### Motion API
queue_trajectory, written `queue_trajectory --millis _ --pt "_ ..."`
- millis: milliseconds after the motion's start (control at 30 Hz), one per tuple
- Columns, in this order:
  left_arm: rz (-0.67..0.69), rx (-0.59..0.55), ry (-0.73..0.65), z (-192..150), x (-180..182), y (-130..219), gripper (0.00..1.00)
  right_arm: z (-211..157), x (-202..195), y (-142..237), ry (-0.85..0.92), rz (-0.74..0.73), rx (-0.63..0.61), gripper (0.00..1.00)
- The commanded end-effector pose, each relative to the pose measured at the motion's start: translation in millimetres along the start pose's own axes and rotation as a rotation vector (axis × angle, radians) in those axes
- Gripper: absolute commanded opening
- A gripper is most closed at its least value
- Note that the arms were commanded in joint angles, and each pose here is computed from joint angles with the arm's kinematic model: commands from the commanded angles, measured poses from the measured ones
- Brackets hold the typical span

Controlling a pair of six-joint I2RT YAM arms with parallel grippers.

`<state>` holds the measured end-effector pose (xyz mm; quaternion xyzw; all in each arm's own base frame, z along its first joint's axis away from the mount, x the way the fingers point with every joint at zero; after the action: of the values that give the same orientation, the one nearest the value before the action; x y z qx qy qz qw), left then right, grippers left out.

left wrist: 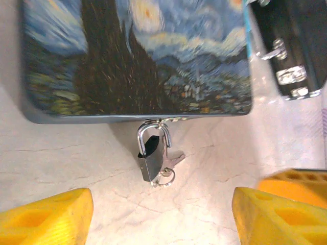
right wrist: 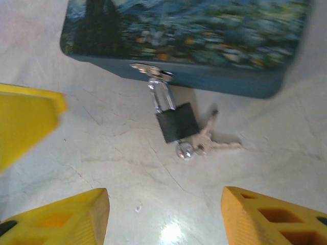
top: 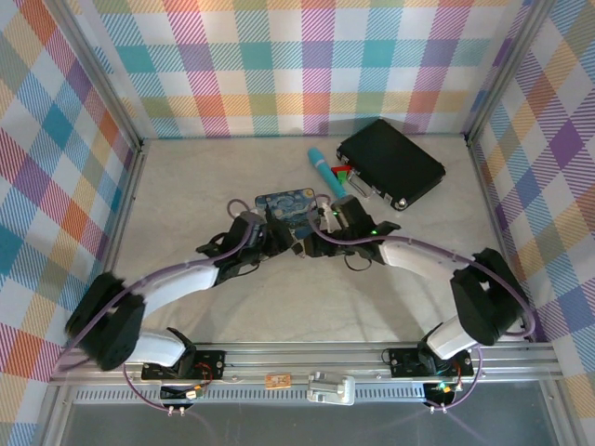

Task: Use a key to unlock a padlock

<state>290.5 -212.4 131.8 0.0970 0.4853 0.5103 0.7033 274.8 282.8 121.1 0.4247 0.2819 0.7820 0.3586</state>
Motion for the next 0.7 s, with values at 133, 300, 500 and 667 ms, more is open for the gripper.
queue_trajectory --millis 133,300,500,667 --pt "0.196 -0.119 0.091 23 71 51 0.78 -11 0 -43 0.285 -0.288 0.186 0.59" --pt "0.2 -0.176 0.195 34 98 64 0.78 -10 -5 -63 0.403 -0.477 0.224 0.59" --pt "0.181 -0.2 0.239 32 106 62 0.78 -18 -9 -80 0.455 -0.538 0.248 0.54" --pt "0.178 -0.189 0.242 30 107 60 0.78 -20 -10 -88 0.446 -0.533 0.245 0.39"
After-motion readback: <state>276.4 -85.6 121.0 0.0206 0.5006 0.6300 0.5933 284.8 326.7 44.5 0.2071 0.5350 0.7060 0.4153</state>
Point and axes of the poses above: each hand's point on the last joint's axis, 136 mm out from that joint toward the fingers, its own y axis back along the fingers, its own x axis along the line the jaws close on, z = x × y, the point moved 2 cm from there along y, back along the fingers, and after that the axes turned 5 degrees about -y, right-handed, at the moved point
